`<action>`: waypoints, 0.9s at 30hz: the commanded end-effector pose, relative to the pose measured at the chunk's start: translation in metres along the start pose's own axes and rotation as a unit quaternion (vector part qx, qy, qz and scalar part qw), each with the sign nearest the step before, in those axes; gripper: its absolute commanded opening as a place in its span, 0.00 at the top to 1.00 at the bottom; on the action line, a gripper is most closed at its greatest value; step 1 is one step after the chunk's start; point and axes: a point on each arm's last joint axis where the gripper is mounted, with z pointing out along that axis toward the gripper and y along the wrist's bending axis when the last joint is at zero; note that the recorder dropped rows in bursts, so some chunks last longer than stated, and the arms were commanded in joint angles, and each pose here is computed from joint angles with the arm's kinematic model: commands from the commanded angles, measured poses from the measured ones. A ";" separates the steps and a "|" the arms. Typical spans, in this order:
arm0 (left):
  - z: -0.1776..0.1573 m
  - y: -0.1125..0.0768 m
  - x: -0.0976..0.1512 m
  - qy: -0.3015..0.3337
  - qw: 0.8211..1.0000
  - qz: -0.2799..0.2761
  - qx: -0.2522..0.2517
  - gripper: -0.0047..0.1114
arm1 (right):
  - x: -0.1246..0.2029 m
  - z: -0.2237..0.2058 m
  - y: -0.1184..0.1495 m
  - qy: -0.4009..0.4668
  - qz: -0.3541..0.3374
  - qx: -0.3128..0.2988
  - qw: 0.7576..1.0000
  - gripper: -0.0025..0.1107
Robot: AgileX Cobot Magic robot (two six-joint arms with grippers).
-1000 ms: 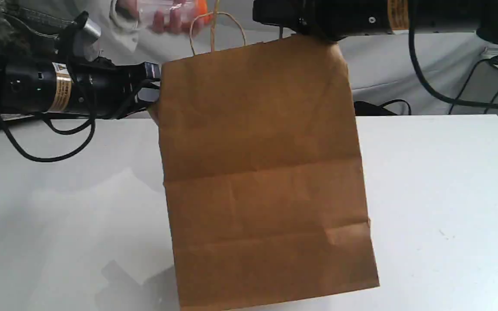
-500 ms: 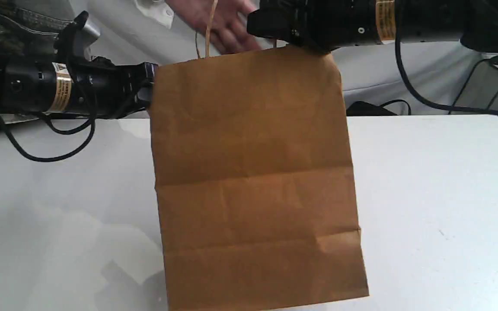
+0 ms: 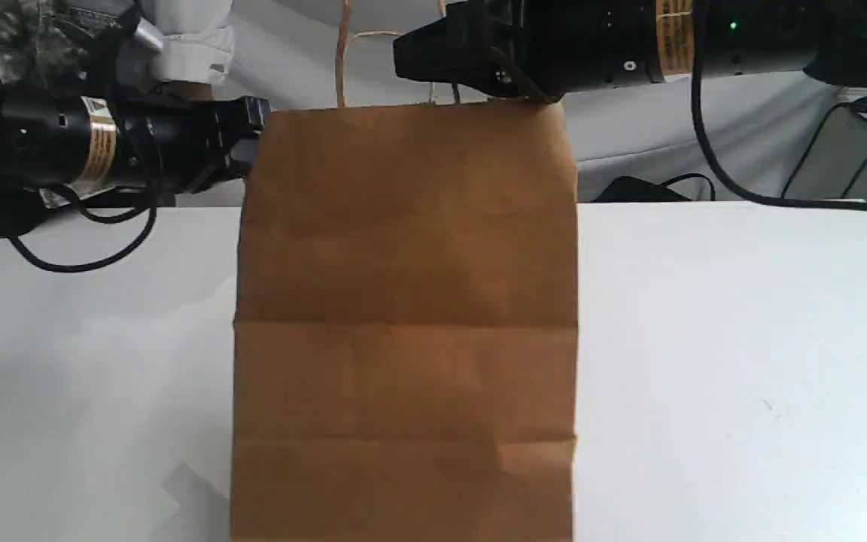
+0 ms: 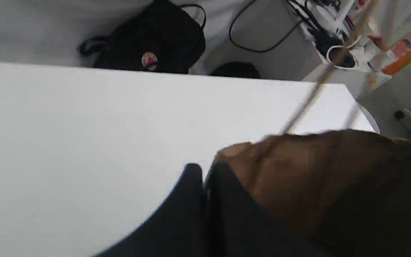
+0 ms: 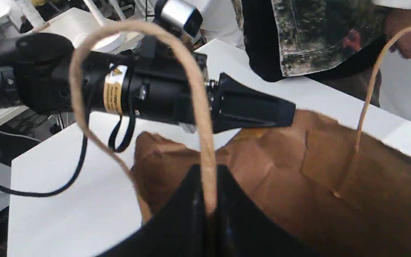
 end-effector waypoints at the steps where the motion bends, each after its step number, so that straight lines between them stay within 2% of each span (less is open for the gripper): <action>1: -0.021 -0.015 -0.015 -0.035 0.999 0.018 0.001 0.96 | -0.001 -0.002 0.004 0.003 -0.015 -0.016 1.000 0.98; 8: -0.042 -0.038 -0.024 -0.044 0.997 0.044 0.041 0.96 | 0.021 -0.004 0.005 0.027 -0.026 -0.021 0.999 0.98; 11: -0.044 -0.042 -0.023 -0.037 0.997 0.047 0.055 0.96 | 0.038 -0.006 0.002 0.040 -0.028 0.002 0.999 0.98; 16: -0.041 -0.037 -0.014 -0.025 0.997 0.044 0.051 0.96 | 0.055 -0.009 0.000 0.054 -0.028 0.024 0.998 0.98; 21: -0.039 -0.030 -0.003 -0.014 0.992 0.117 0.042 0.96 | 0.056 -0.008 0.000 0.055 -0.031 0.024 0.998 0.98; 23: -0.039 -0.030 -0.003 -0.013 0.992 0.119 0.044 0.96 | 0.056 -0.008 0.000 0.053 -0.039 0.023 0.998 0.94; 27: -0.043 -0.029 -0.007 -0.022 0.992 0.121 0.037 0.90 | 0.054 -0.008 0.001 0.047 -0.049 0.019 0.998 0.73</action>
